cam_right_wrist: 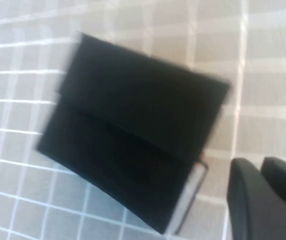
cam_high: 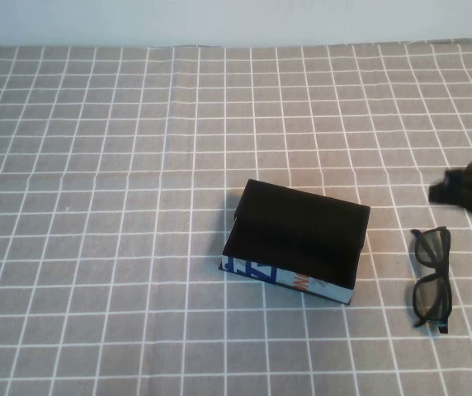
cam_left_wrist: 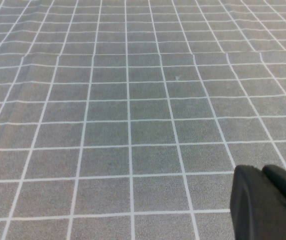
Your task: Take glasses out of glasses case
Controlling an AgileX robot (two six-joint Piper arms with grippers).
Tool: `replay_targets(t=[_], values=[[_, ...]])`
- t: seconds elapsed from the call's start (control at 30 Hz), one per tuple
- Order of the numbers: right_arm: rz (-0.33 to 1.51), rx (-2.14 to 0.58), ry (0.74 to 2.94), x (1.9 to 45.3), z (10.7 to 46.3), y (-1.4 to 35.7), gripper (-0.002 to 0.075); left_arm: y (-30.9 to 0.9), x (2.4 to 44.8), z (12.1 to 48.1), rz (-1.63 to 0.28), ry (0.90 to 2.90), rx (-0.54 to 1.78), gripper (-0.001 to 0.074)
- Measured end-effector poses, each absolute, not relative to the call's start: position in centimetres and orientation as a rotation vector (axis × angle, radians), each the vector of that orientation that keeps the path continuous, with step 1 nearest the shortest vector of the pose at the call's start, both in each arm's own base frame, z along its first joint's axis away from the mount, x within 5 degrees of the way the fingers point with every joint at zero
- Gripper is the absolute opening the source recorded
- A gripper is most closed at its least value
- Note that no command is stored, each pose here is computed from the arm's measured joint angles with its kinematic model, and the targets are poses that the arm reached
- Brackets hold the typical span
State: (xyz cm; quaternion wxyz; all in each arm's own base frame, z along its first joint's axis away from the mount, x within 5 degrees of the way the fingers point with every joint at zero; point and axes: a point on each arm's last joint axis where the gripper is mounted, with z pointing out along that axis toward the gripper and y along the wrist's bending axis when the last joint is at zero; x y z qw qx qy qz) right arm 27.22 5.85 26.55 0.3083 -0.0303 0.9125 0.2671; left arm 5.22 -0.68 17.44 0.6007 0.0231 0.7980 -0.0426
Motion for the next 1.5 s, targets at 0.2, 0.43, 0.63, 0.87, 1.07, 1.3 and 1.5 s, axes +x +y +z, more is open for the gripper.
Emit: replay_targets(t=[0.2,0.43,0.63,0.87,1.07,1.3,1.5], values=[[0.509,-0.179,2.202,24.0,34.5,4.8,-0.0012,-0.7,5.2,17.4,-0.099,1.849,0.053,-0.0005],[0.201,-0.178,1.976,16.1,39.9,2.5,-0.0016,-0.7,5.2,17.4,-0.099,1.849,0.053,-0.0005],[0.227,-0.157,1.862,10.7,38.9,2.4,-0.0016,-0.7,5.2,17.4,-0.099,1.849,0.053,-0.0005],[0.4,-0.055,1.875,8.1,34.8,2.7,-0.0016,-0.7,5.2,17.4,-0.099,1.849,0.053,-0.0005],[0.58,0.031,1.911,7.9,32.8,3.4,-0.0016,-0.7,5.2,17.4,-0.099,1.849,0.053,-0.0005],[0.599,0.057,1.972,8.2,30.8,3.5,-0.0017,-0.7,5.2,17.4,-0.099,1.849,0.053,-0.0005],[0.497,0.05,1.956,7.7,29.4,2.9,-0.0017,-0.7,5.2,17.4,-0.099,1.849,0.053,-0.0005]])
